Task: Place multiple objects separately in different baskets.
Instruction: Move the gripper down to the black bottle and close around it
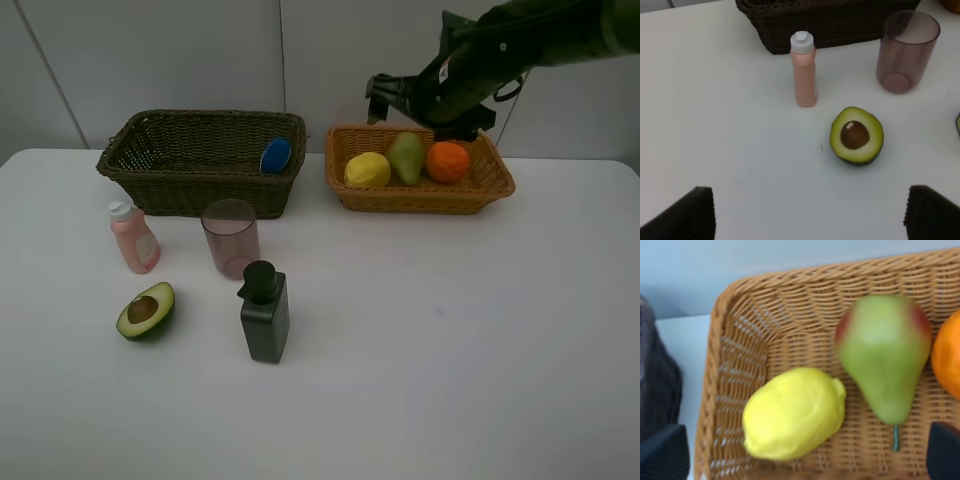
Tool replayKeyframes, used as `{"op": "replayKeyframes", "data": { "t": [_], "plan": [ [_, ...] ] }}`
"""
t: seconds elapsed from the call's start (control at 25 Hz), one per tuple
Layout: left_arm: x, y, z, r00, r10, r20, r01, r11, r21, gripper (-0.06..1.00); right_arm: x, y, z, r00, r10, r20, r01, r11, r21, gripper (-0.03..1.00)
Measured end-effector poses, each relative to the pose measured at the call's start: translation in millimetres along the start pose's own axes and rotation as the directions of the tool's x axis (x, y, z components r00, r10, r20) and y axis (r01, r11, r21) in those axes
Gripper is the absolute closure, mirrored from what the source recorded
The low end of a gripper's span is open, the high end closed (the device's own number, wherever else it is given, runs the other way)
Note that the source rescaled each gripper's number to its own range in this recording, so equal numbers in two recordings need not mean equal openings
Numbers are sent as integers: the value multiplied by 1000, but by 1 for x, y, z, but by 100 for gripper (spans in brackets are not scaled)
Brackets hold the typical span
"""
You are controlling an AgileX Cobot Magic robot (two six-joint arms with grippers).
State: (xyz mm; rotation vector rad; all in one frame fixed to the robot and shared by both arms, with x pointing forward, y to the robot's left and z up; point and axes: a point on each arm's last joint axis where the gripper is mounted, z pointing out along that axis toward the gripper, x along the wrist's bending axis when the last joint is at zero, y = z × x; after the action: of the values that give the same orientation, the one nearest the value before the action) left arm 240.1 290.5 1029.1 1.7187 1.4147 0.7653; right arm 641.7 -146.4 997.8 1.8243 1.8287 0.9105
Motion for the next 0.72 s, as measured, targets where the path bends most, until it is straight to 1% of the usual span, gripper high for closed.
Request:
{"op": "replayKeyframes", "data": {
  "t": [0.2, 0.4, 0.6, 0.72],
  "plan": [
    [0, 0, 0, 1000, 0, 0, 0, 1000, 0, -5, 16, -3, -21, 1000, -30, 4, 30, 999, 37, -3],
    [0, 0, 0, 1000, 0, 0, 0, 1000, 0, -5, 36, -5, -53, 1000, -18, 5, 17, 998, 58, -3],
    [0, 0, 0, 1000, 0, 0, 0, 1000, 0, -5, 57, -14, -87, 996, -58, 66, 53, 996, 77, -3],
    [0, 0, 0, 1000, 0, 0, 0, 1000, 0, -5, 75, -24, -109, 991, -92, 92, 84, 993, 84, -3]
  ]
}}
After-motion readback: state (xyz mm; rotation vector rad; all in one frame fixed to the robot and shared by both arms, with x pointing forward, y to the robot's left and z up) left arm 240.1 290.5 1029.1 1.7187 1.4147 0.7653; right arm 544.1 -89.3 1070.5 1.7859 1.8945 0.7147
